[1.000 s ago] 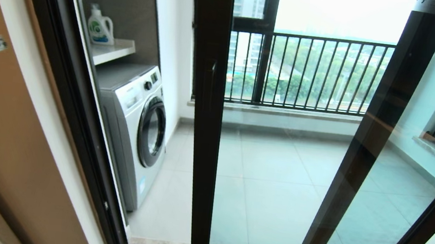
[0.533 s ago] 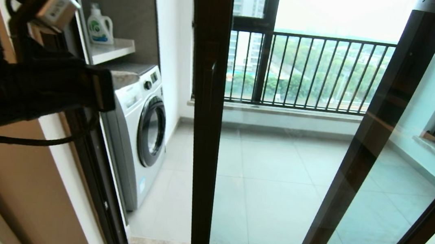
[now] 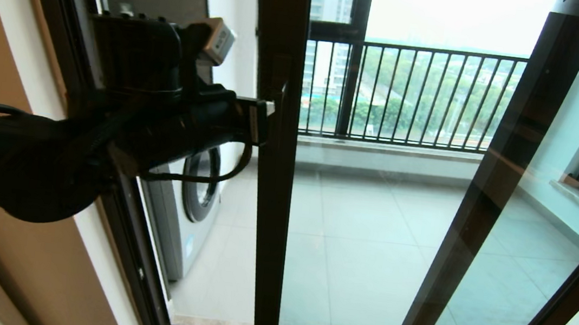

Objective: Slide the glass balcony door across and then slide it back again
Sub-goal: Close the slid door

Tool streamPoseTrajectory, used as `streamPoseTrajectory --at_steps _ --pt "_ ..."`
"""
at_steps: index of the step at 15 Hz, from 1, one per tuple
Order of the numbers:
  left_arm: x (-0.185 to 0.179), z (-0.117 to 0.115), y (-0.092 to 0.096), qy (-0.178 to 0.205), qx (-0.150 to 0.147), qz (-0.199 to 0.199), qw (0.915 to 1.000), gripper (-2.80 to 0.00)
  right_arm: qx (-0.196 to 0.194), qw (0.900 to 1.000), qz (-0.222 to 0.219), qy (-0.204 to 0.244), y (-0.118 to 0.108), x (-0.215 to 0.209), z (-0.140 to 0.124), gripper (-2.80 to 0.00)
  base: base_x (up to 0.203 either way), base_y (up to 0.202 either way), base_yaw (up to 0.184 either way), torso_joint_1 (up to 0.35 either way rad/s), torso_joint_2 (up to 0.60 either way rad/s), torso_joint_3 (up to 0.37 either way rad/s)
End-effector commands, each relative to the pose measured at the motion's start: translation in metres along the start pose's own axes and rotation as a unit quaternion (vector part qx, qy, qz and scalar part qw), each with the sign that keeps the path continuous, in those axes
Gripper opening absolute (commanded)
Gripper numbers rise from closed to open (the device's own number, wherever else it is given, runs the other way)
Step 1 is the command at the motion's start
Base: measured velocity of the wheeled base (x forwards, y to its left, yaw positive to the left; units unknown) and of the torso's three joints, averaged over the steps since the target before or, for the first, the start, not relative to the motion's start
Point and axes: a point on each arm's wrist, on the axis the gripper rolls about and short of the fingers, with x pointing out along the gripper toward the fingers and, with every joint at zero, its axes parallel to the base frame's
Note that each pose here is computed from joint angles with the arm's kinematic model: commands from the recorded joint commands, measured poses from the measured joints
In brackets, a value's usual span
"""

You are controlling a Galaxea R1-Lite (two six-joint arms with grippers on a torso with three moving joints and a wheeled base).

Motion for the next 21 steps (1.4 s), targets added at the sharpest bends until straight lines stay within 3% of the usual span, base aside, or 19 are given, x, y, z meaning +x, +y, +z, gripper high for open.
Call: streamPoseTrajectory --at_steps 1,5,11,14,19,21 --pt "0.027 -0.015 -0.014 0.013 0.0 -0.018 0.9998 -2.8 -0.001 1.0 0.002 0.006 0.001 0.001 -0.003 -2.8 0.0 0.0 0.0 0.0 0.0 0.0" --pt "0.063 -0.03 -0.018 0.016 0.001 -0.019 0.9997 -2.8 0.0 1.0 0.002 0.006 0.001 0.001 -0.003 -2.8 0.0 0.0 0.0 0.0 0.0 0.0" --pt "0.1 -0.038 -0.016 -0.007 0.002 0.029 0.9996 -2.8 -0.001 1.0 0.002 0.006 0.001 0.001 -0.003 -2.8 0.0 0.0 0.0 0.0 0.0 0.0" --pt "0.11 -0.029 0.005 -0.029 0.017 0.073 0.9967 -2.8 -0.001 1.0 0.002 0.006 0.001 0.001 -0.003 -2.8 0.0 0.0 0.0 0.0 0.0 0.0" --pt "0.107 -0.018 0.029 -0.04 0.024 0.105 0.9934 -2.8 0.0 1.0 0.002 0.006 0.001 0.001 -0.003 -2.8 0.0 0.0 0.0 0.0 0.0 0.0" --pt "0.108 -0.019 0.037 -0.041 0.047 0.126 0.9901 -2.8 -0.001 1.0 0.002 0.006 0.001 0.001 -0.003 -2.8 0.0 0.0 0.0 0.0 0.0 0.0"
